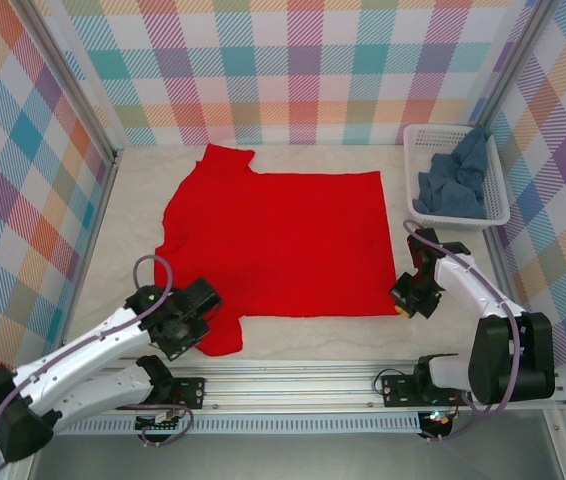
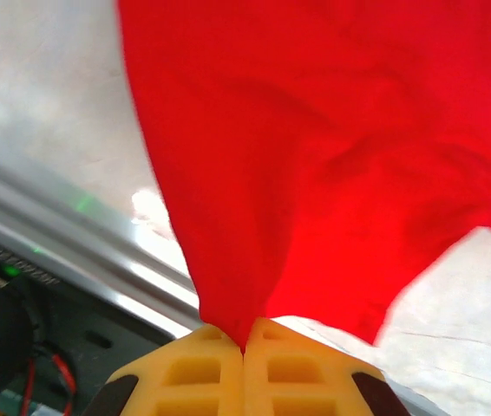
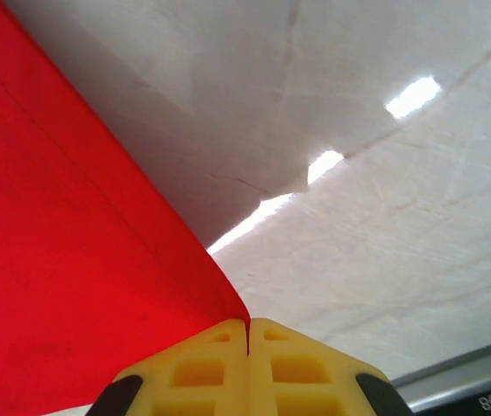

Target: Fold and stack the t-shirts

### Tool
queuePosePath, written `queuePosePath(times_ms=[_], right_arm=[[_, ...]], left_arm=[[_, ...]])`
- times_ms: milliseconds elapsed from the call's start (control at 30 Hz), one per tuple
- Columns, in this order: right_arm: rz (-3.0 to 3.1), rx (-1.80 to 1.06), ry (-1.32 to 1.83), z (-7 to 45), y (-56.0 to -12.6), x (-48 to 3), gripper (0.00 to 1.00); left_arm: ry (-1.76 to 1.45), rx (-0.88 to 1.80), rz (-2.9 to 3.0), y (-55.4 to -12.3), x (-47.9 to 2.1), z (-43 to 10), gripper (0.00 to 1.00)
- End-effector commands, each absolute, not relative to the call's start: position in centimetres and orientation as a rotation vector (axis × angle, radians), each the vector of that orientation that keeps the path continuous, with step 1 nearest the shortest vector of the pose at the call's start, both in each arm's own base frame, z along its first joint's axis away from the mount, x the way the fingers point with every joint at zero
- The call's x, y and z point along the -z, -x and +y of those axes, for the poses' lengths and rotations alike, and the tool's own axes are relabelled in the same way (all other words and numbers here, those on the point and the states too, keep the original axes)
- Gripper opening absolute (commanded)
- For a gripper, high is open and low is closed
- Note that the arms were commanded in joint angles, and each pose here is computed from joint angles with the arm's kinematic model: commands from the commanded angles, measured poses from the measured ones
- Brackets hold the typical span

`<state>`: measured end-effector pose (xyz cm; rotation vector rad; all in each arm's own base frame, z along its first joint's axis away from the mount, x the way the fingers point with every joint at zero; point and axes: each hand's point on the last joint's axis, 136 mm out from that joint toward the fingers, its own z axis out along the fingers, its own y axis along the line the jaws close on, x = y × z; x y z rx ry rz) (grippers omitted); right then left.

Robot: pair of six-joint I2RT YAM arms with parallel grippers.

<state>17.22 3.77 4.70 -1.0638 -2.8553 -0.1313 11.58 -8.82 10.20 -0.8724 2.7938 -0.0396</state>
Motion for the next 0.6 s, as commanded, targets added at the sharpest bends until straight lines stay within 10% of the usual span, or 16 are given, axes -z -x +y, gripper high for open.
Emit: queuePosePath(times_ms=[0,567], right_arm=[[-2.832,0.064,1.038,3.3,-16.1,-4.7,0.0],[-2.883,0.121,1.07,3.7,-20.8,-6.4,0.0]], left_arm=[[0.841,0.024,2.682,-13.4,-11.6,-8.7,0.0],[0.852,0.165,2.537,-26.0,-15.8,-8.5,0.0]])
